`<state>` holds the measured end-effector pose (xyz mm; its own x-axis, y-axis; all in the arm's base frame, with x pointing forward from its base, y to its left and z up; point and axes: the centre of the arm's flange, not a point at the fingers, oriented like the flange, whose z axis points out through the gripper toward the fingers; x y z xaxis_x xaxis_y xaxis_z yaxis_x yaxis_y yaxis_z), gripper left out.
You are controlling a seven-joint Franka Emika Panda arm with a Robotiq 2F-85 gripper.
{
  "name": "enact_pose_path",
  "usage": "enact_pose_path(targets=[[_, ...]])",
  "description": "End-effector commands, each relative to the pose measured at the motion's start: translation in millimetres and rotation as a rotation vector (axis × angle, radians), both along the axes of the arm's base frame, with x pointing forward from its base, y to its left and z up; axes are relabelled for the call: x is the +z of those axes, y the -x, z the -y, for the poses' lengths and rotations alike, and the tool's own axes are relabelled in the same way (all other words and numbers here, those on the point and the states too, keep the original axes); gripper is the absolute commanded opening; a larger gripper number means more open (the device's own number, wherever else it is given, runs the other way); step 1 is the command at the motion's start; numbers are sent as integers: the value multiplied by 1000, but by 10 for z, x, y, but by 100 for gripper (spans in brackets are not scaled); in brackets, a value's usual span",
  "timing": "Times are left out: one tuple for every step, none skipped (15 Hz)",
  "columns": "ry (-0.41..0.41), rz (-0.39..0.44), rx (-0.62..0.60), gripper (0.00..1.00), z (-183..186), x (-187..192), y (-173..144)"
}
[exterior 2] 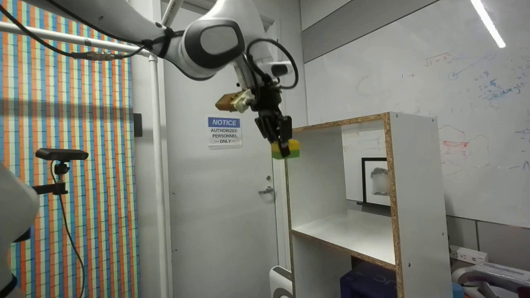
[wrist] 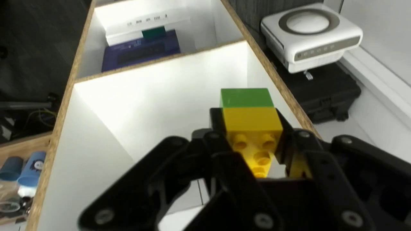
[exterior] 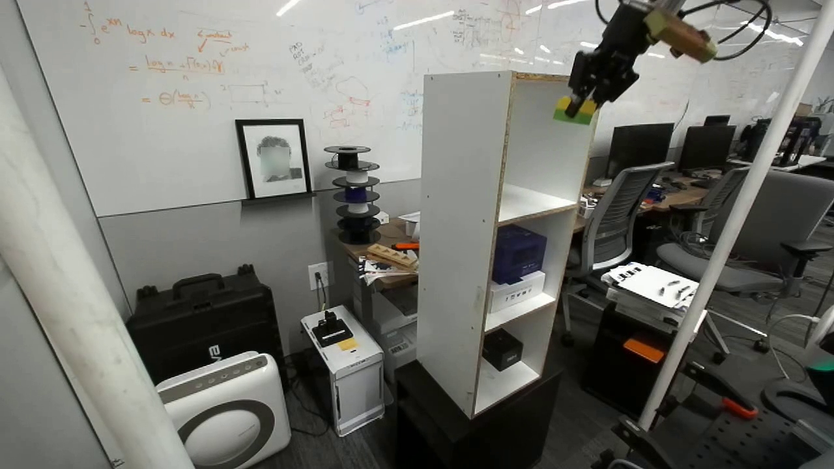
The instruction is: Move the lego bricks to the top of the shelf
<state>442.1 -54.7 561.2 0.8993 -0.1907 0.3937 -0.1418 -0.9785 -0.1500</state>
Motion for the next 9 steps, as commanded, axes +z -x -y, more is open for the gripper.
enact_pose_path(targets=[[-23, 169, -117, 16, -26, 915, -89], [-30, 220, -146, 16, -7, 1095, -166], [-40, 243, -171, 16, 17, 1221, -284], [-48, 253, -200, 16, 46, 1301, -411], [-64, 240, -227, 16, 90, 1314, -582], [-73, 228, -250, 16, 124, 1299, -714], [-81, 192, -274, 16, 166, 1232, -903], [-86, 168, -299, 16, 199, 1159, -1068], [-83, 146, -325, 16, 235, 1080, -1256]])
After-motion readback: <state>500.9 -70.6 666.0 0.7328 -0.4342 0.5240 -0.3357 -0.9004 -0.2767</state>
